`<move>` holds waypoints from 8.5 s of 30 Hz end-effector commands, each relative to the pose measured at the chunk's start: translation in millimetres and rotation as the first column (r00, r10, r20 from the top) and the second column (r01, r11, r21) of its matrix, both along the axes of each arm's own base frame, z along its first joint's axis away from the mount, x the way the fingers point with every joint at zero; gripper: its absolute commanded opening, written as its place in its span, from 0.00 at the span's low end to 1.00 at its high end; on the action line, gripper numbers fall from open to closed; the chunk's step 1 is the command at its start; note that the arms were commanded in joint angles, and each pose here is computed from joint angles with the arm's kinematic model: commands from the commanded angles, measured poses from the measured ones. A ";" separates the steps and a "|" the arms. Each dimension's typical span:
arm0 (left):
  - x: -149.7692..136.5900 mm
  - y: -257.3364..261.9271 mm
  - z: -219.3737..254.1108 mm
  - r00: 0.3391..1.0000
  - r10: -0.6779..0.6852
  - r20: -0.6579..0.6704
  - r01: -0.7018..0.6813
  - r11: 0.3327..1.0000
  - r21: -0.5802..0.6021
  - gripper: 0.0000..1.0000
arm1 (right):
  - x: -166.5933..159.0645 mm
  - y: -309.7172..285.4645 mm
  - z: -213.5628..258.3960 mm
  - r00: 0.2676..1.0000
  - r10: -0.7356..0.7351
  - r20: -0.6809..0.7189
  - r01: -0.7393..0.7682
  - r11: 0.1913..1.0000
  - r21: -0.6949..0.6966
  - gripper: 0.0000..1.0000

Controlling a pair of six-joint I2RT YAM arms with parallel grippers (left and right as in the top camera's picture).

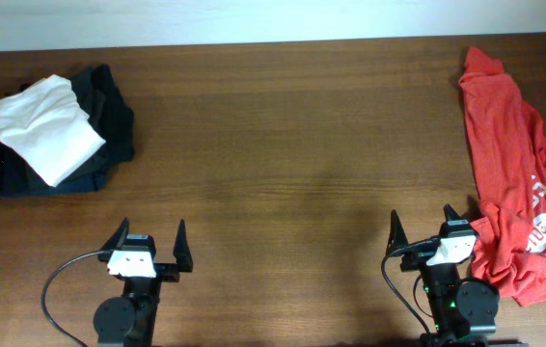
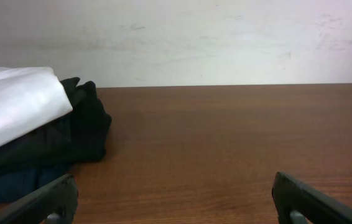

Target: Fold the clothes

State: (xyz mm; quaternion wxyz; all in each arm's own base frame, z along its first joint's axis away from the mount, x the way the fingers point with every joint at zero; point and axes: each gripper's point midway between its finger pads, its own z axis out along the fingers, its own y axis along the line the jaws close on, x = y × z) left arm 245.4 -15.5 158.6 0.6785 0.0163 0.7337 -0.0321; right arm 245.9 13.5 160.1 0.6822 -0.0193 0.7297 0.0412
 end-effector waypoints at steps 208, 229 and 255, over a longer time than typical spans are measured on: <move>16.9 -168.3 -142.7 -0.005 -0.270 -0.963 -0.267 0.928 -0.259 0.99 | 27.4 -59.8 0.2 0.451 -0.312 -0.836 0.370 0.918 -0.143 0.99; 77.3 -55.6 -114.3 0.101 -0.196 -0.975 -0.422 0.879 -0.220 0.99 | 28.2 -59.2 -10.3 0.416 -0.307 -0.856 0.362 0.919 -0.153 0.99; -23.6 22.8 -107.8 -0.088 0.046 -0.995 -0.410 0.909 0.078 0.00 | 24.0 -25.5 -37.3 0.330 -0.112 -0.937 0.287 0.958 -0.013 1.00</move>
